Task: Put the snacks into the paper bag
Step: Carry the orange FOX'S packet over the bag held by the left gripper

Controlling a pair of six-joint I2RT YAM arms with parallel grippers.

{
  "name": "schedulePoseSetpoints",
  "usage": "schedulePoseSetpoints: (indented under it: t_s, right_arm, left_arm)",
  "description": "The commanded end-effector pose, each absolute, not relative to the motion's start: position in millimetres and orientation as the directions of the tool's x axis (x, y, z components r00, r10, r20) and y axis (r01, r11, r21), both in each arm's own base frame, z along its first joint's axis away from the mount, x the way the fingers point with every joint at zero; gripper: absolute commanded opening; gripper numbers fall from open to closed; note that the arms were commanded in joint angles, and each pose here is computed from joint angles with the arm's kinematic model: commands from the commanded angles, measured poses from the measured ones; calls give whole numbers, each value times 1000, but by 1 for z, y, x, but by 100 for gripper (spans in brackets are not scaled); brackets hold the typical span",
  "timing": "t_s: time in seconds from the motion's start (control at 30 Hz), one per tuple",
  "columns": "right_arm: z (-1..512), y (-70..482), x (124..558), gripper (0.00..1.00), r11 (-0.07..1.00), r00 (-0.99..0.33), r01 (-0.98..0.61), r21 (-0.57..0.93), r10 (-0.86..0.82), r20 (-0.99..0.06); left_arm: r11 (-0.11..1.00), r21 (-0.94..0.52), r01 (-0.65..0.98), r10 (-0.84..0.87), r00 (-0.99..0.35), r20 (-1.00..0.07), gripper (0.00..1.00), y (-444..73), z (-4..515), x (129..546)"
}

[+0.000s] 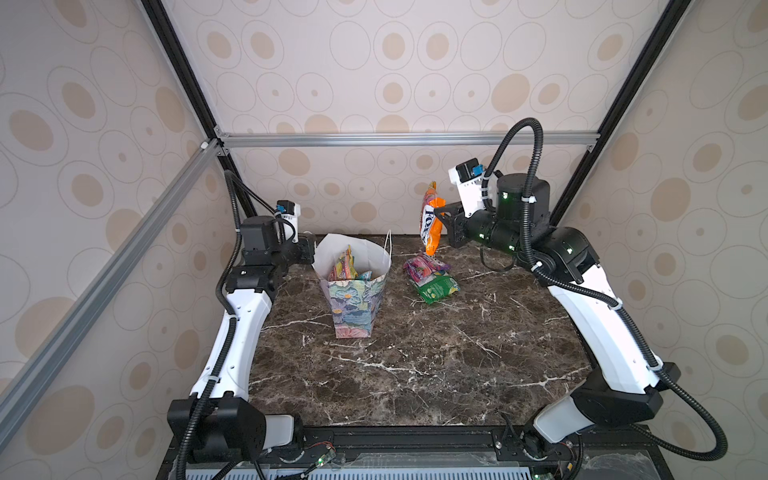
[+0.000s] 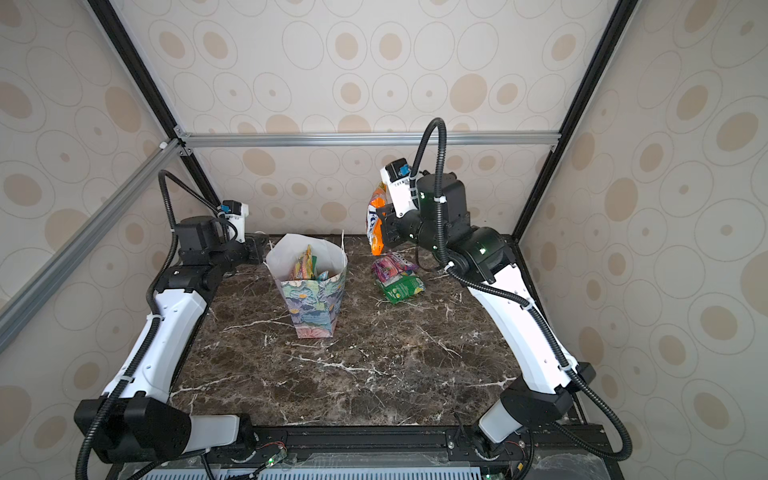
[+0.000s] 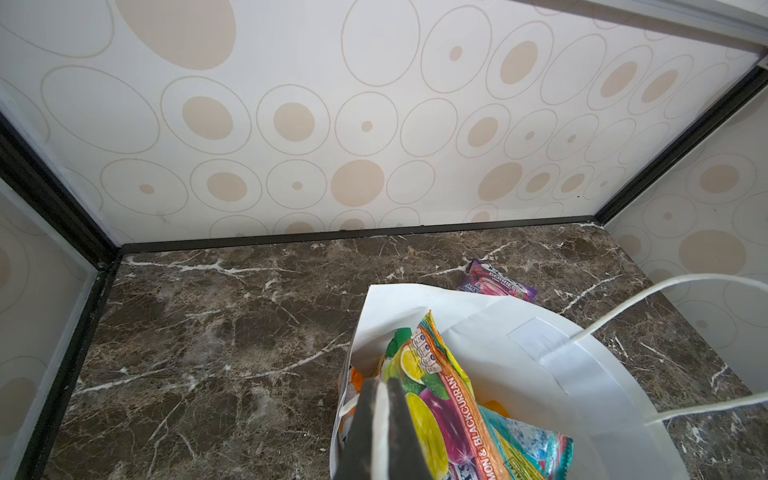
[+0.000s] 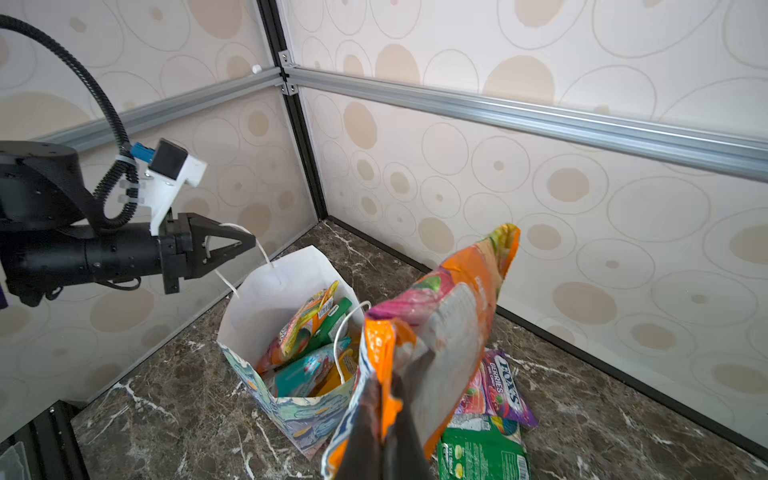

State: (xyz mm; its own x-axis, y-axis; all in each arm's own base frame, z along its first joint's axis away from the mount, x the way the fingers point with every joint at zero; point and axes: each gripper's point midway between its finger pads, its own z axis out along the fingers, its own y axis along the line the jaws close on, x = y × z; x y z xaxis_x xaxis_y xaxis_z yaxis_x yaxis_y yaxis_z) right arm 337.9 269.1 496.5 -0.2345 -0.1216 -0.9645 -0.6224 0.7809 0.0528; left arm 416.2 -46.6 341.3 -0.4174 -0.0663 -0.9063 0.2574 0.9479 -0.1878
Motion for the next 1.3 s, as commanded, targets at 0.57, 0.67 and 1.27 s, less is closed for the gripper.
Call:
schedulePoseSetpoints:
  t_s: [0.57, 0.67, 1.27]
  right_arm:
    - [561, 341, 314, 0, 633, -57, -774, 28, -26, -998]
    - [564, 352, 308, 0, 601, -56, -798, 32, -20, -998]
    - [482, 397, 324, 0, 647, -226, -761, 50, -192, -955]
  left_arm:
    - [941, -157, 299, -55, -322, -945, 0, -51, 374, 410]
    - [941, -158, 300, -56, -322, -945, 0, -51, 374, 409]
    - [942, -150, 299, -53, -308, -950, 0, -51, 378, 407]
